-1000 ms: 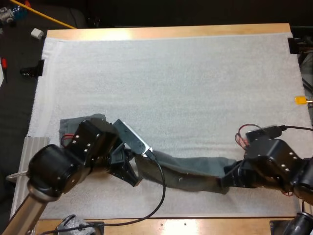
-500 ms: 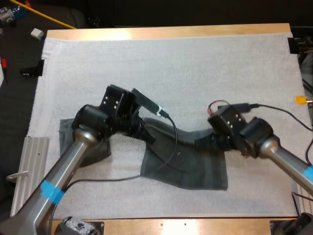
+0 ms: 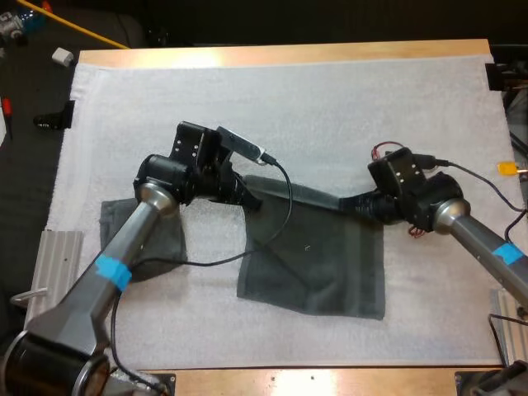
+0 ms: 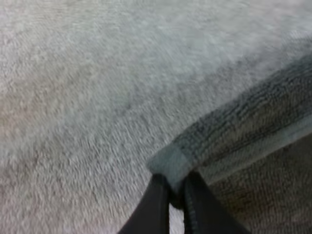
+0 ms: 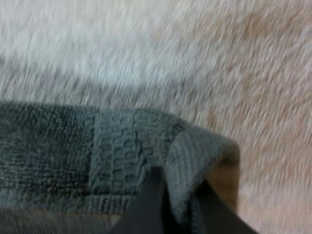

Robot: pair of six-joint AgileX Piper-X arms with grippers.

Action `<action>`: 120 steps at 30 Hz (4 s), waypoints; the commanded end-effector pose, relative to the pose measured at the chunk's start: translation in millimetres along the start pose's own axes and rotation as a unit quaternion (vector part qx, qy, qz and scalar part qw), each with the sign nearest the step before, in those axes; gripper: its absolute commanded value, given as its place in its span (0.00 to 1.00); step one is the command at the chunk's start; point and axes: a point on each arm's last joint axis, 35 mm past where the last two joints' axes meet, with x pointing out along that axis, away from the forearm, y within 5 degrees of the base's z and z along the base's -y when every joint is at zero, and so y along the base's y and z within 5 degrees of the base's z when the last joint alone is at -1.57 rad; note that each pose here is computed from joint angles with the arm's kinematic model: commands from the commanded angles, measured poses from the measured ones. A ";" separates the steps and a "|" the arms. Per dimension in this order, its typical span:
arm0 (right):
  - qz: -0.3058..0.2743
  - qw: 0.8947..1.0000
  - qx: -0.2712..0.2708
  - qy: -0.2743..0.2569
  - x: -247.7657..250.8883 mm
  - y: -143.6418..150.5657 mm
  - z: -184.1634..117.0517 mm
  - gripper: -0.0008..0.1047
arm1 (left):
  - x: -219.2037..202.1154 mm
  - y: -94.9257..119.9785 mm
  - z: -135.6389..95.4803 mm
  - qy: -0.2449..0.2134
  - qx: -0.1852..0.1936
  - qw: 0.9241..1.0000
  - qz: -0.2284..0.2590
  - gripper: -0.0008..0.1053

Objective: Pick towel from pile, fold and stack

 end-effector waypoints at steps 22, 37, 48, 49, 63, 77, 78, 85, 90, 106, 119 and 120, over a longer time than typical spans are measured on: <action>-0.027 0.985 0.032 -0.169 8.8 -14.2 43.8 0.53 | 35.8 13.7 23.2 -0.061 -0.007 0.998 -0.004 0.50; -0.021 0.988 0.007 -0.155 -63.1 -20.2 19.8 0.65 | -62.0 -7.4 17.3 -0.084 0.000 0.996 -0.003 0.58; -0.027 0.992 -0.001 -0.125 -117.3 -26.3 -17.2 0.64 | -137.9 -23.3 -15.2 -0.116 0.005 0.993 -0.008 0.58; -0.026 0.992 -0.002 -0.122 -122.5 -27.0 -21.5 0.64 | -144.1 -24.7 -18.7 -0.118 0.005 0.993 -0.008 0.58; 0.020 0.994 -0.042 -0.095 -187.5 -14.8 -89.6 0.64 | -203.0 -36.3 -87.1 -0.099 -0.014 0.995 -0.019 0.58; 0.030 0.999 -0.026 0.007 -105.7 3.7 -165.8 0.64 | -157.8 -26.1 -172.8 -0.023 -0.056 0.997 -0.038 0.58; 0.049 0.999 -0.011 0.013 -87.9 4.1 -173.2 0.65 | -151.4 -24.9 -176.1 -0.012 -0.060 0.997 -0.041 0.58; 0.106 0.993 0.054 0.009 -41.5 5.1 -192.8 0.64 | -132.9 -21.2 -184.8 0.022 -0.070 0.996 -0.047 0.58; 0.097 0.992 0.080 0.012 -33.1 1.3 -199.5 0.64 | -135.1 -21.9 -184.8 0.017 -0.070 0.996 -0.052 0.58; 0.091 0.981 0.167 0.028 16.7 15.4 -190.4 0.54 | -131.8 -21.6 -186.9 0.024 -0.076 0.995 -0.061 0.58; 0.081 0.980 0.183 0.011 16.9 19.5 -181.5 0.35 | -132.0 -22.3 -184.7 0.017 -0.072 0.995 -0.068 0.58; 0.081 0.980 0.184 0.009 16.6 19.5 -181.2 0.28 | -132.2 -22.4 -184.3 0.015 -0.071 0.995 -0.068 0.58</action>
